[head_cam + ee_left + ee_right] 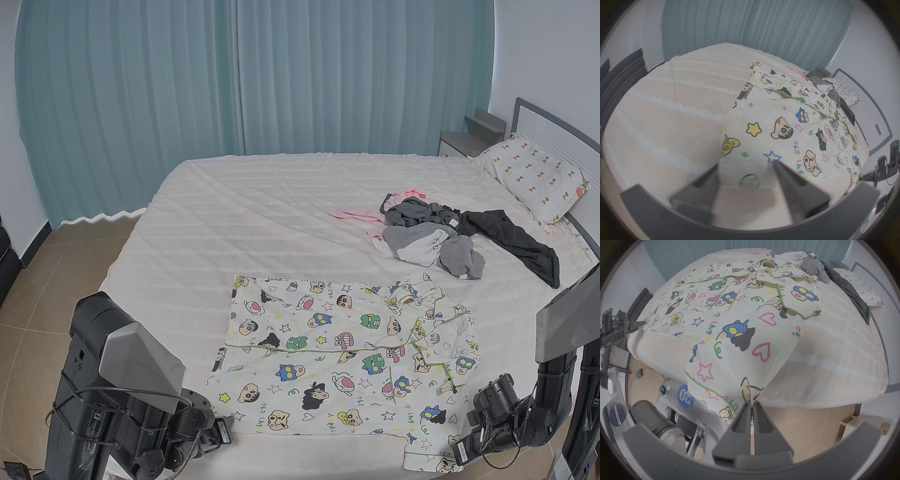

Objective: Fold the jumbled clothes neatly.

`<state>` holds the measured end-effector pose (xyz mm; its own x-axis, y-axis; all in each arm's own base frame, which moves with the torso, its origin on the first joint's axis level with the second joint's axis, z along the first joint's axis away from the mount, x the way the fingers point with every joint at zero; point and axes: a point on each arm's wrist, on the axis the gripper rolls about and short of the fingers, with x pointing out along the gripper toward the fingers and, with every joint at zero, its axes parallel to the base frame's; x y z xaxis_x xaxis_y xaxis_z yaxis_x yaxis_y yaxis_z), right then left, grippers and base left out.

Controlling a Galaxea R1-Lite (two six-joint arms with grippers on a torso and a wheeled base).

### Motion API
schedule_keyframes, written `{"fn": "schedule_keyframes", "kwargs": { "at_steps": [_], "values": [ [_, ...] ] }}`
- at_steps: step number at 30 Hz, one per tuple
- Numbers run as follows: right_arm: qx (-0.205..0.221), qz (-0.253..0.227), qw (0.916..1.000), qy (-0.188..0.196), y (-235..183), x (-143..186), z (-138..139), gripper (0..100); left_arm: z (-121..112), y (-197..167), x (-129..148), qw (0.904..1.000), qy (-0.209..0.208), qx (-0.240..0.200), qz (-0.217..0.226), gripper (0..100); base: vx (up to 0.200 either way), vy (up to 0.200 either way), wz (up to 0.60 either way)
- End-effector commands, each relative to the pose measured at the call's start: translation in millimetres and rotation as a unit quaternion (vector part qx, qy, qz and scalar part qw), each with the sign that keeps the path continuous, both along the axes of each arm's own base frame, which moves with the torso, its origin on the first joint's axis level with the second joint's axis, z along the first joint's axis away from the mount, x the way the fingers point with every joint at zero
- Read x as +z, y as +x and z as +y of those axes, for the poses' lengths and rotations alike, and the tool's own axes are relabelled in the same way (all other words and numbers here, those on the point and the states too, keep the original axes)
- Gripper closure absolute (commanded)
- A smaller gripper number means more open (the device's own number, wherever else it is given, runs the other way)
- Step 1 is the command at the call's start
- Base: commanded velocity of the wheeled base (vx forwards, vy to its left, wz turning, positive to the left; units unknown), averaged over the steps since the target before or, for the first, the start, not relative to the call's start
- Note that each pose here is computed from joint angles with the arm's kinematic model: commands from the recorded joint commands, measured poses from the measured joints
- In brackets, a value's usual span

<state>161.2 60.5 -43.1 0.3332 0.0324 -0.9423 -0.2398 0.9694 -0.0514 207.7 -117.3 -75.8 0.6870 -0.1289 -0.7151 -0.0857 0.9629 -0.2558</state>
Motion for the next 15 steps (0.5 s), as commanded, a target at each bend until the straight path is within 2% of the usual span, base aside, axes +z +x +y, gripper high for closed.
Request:
{"fn": "schedule_keyframes", "kwargs": {
  "at_steps": [1, 9, 15],
  "values": [
    [0.000, 0.009, 1.0000, -0.004, -4.7, -0.2, -1.8, 100, 2.0, -1.3, 0.4, 0.9997, 0.016, 0.017, -0.010, 100, 0.000, 0.000, 0.00],
    [0.002, 0.008, 1.0000, -0.004, -4.8, 0.3, -1.6, 100, 7.3, -8.2, 2.1, 0.9987, 0.039, 0.031, -0.006, 100, 0.000, 0.000, 0.00],
    [0.004, 0.016, 0.9998, -0.008, -6.9, 0.2, -1.3, 100, 16.4, -28.5, 7.3, 0.9961, 0.084, -0.004, 0.026, 100, 0.000, 0.000, 0.00]
  ]
}}
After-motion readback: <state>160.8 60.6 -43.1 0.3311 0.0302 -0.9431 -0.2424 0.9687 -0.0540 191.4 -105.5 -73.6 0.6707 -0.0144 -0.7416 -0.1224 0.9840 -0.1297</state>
